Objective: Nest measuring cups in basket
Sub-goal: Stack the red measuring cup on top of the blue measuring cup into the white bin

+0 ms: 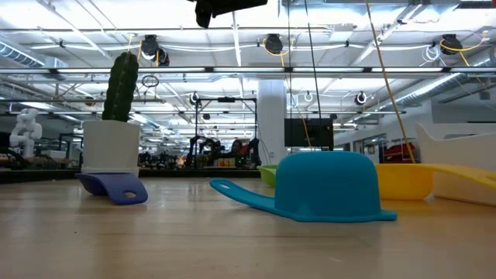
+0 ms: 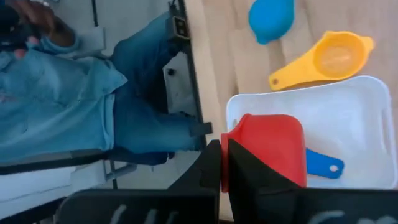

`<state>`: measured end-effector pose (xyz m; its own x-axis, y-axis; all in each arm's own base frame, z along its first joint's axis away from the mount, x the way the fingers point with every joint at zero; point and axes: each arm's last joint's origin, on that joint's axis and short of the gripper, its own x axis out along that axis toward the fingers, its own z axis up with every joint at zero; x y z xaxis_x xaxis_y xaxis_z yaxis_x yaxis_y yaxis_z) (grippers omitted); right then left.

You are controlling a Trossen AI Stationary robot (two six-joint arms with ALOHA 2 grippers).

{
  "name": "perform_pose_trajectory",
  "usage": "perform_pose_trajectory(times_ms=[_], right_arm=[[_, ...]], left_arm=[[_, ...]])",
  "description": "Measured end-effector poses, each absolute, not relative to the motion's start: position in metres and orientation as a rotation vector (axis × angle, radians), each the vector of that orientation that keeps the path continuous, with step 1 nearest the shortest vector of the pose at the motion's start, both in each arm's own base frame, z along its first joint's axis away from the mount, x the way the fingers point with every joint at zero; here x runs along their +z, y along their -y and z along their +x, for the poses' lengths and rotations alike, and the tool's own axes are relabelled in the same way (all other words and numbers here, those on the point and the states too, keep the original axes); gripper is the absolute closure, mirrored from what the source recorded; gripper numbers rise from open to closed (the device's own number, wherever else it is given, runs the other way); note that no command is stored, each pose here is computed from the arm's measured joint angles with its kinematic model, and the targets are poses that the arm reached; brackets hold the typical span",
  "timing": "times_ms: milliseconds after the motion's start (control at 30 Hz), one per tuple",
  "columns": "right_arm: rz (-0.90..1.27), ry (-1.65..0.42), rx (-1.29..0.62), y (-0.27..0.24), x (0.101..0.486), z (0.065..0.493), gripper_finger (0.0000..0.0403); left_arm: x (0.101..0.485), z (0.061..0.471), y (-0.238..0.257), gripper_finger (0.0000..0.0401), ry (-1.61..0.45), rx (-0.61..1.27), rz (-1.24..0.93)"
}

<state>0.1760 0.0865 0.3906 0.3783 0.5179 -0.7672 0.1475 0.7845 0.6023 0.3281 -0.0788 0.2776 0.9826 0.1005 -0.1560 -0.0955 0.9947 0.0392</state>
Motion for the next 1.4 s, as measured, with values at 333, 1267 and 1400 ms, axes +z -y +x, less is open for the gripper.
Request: perform_pose_trajectory(times_ms=[333, 1267, 1400], right_arm=[[0.719, -1.159, 0.395, -0.101, 0.364, 0.185, 0.0403], [1.171, -1.008, 0.456, -0.063, 0.246, 0.146, 0.0403], [1.216, -0.993, 0.451, -0.059, 0.234, 0.142, 0.0403]], left_arm=[[0.278, 0.325, 0.090, 0.0229, -0.158, 0.063, 0.046], [0.278, 0.324, 0.093, 0.0229, -0.155, 0.055, 0.042], [0.278, 0.324, 0.093, 0.0229, -0.155, 0.055, 0.042]])
